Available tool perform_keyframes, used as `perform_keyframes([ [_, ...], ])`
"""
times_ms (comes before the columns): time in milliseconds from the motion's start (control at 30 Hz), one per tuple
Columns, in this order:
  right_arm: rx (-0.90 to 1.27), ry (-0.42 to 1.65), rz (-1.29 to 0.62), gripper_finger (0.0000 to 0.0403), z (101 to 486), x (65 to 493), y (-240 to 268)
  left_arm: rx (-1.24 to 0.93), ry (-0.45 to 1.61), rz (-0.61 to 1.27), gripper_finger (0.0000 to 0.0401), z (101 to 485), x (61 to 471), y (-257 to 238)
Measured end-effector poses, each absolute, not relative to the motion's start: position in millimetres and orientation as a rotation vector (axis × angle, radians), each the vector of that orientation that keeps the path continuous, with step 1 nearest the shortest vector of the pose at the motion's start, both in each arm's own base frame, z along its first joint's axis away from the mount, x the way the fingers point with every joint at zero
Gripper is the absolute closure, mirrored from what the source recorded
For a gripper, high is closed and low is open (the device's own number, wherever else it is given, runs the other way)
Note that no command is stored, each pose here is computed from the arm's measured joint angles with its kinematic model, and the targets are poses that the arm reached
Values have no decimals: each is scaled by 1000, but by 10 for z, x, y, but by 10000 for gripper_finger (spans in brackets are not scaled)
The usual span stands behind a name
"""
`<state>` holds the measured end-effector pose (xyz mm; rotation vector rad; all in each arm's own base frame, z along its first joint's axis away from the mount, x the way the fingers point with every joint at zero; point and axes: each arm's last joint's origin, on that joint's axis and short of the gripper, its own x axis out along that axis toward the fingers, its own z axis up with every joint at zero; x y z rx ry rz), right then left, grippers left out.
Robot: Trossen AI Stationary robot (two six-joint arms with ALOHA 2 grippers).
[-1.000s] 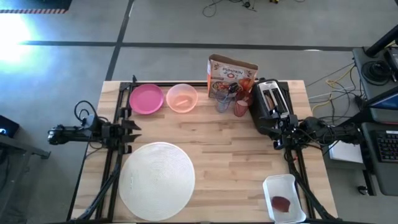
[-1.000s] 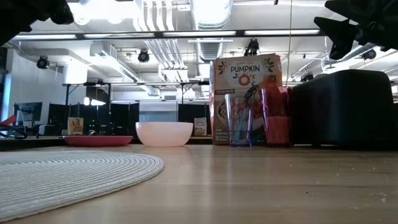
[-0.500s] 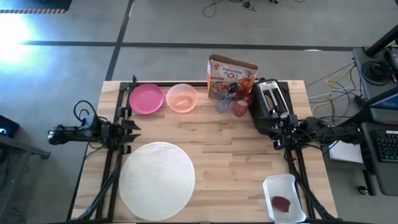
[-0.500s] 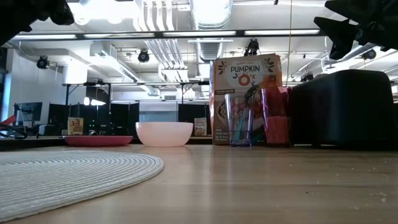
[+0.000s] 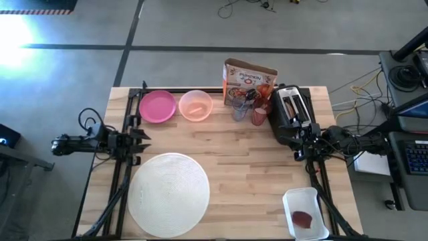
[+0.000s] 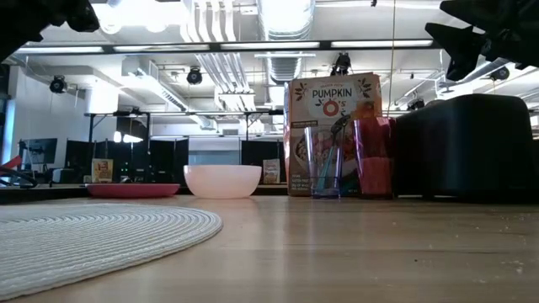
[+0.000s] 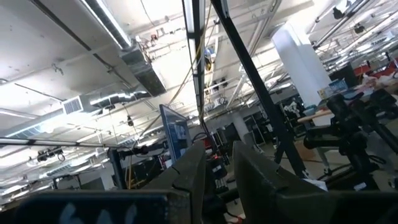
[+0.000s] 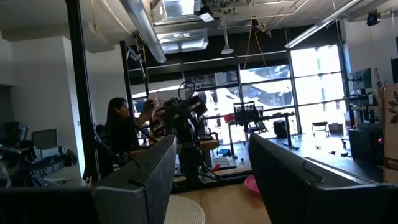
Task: Arrange a breakfast setting
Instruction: Move the white table mat to the center of the table
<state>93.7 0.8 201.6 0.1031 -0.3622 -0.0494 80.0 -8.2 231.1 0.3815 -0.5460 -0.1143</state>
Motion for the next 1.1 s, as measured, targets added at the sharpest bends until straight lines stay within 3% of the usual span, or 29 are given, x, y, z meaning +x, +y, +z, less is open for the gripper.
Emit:
perform_keyframes([
  [133, 103, -362, -50, 211, 2015, 937, 8, 349, -550, -133, 335, 2315, 796, -85],
  [233, 103, -362, -49, 211, 2016, 937, 8, 209, -537, -135, 335, 2317, 798, -75],
  [433, 103, -362, -50, 211, 2016, 937, 8, 14, -489, -16, 335, 2434, 814, -28],
  [833, 103, -362, -49, 211, 2016, 937, 8, -260, -82, 124, 335, 2520, 1189, 2],
  [1100, 103, -362, -49, 211, 2016, 937, 8, -410, 300, 176, 335, 2567, 1544, -23],
])
